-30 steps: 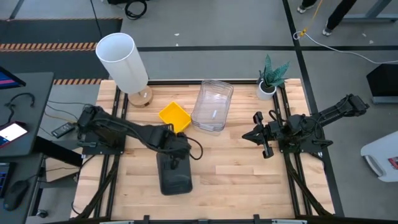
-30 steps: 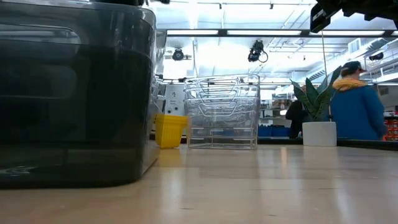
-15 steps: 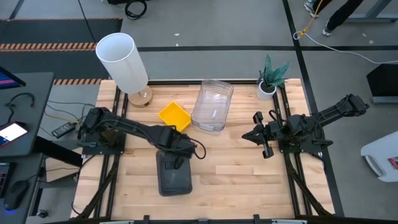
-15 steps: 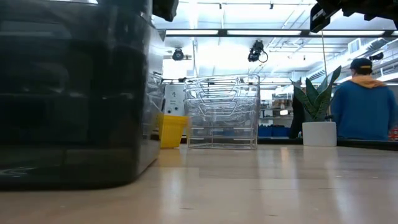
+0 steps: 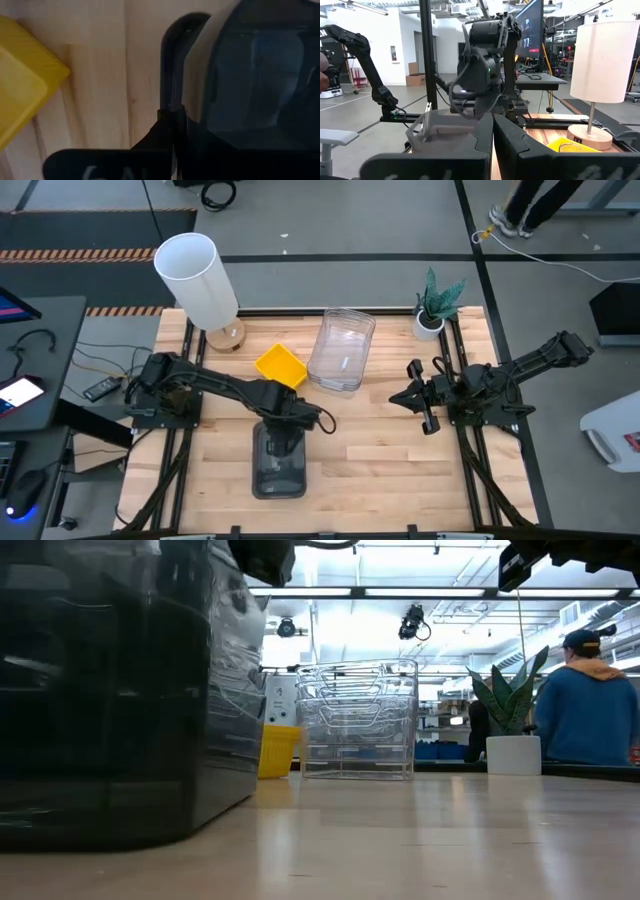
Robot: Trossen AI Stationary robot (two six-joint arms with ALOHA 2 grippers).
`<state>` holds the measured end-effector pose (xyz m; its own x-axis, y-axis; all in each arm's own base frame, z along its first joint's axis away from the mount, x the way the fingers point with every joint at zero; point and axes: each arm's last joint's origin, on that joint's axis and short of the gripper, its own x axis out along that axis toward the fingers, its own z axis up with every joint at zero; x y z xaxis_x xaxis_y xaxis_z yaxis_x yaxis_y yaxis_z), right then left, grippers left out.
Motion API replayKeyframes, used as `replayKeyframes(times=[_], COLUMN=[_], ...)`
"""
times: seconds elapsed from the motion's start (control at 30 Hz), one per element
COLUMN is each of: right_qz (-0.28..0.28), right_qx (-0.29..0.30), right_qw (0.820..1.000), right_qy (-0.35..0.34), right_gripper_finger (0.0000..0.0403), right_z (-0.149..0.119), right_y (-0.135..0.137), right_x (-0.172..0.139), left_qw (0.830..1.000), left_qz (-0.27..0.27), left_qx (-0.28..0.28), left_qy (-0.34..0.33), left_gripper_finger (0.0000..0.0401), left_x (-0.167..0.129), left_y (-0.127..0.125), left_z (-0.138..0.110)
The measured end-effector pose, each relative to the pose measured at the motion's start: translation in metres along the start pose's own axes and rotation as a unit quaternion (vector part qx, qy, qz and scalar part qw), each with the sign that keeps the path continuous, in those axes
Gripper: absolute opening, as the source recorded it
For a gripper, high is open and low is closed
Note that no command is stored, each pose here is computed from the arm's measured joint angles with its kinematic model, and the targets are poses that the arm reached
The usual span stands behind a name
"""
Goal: Stack baskets by color
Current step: Stack the black bin on top of the stacked black bin, then return to Home Position
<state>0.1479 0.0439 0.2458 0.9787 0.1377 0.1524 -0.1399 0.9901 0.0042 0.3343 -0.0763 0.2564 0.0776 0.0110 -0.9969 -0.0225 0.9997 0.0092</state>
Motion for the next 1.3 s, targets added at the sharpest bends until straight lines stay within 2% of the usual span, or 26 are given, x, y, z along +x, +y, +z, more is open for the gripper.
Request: replayKeyframes(times=[0.13, 0.23, 0.33, 0.6, 0.73, 0.83, 0.97, 1.07, 1.3], right_qz=[0.000, 0.001, 0.000, 0.000, 0.005, 0.024, 0.023, 0.018, 0.037], right_qx=[0.001, 0.001, 0.000, -0.001, -0.005, -0.015, -0.006, -0.002, 0.004], right_qw=[1.000, 1.000, 1.000, 1.000, 1.000, 0.999, 1.000, 1.000, 0.998], right_qy=[-0.002, 0.001, 0.002, 0.002, 0.004, 0.016, 0.014, 0.002, -0.047], right_gripper_finger=[0.0020, 0.0020, 0.0020, 0.0020, 0.0020, 0.0020, 0.0016, 0.0009, 0.0007], right_z=[0.000, 0.000, -0.001, -0.001, -0.001, -0.008, -0.020, -0.024, -0.036], right_y=[0.000, 0.000, 0.000, 0.000, 0.001, 0.002, 0.000, -0.002, -0.007], right_x=[0.000, 0.001, 0.001, 0.001, 0.001, 0.000, -0.006, -0.012, -0.026], left_qw=[1.000, 1.000, 1.000, 1.000, 0.999, 0.997, 0.994, 0.991, 0.967], left_qz=[0.002, 0.002, 0.002, 0.006, 0.028, 0.048, 0.014, 0.008, -0.023], left_qx=[0.010, 0.013, 0.021, 0.014, 0.033, 0.048, 0.043, 0.033, 0.007], left_qy=[0.015, 0.014, 0.014, 0.018, 0.005, -0.034, -0.095, -0.127, -0.254], left_gripper_finger=[0.0010, 0.0025, 0.0057, 0.0173, 0.0201, 0.0203, 0.0187, 0.0172, 0.0146], left_x=[0.011, 0.012, 0.012, 0.010, 0.001, -0.009, -0.009, -0.009, -0.023], left_y=[-0.001, -0.002, -0.004, -0.003, -0.003, -0.001, 0.002, 0.004, 0.010], left_z=[0.004, 0.004, 0.004, 0.002, -0.003, -0.008, -0.022, -0.038, -0.065])
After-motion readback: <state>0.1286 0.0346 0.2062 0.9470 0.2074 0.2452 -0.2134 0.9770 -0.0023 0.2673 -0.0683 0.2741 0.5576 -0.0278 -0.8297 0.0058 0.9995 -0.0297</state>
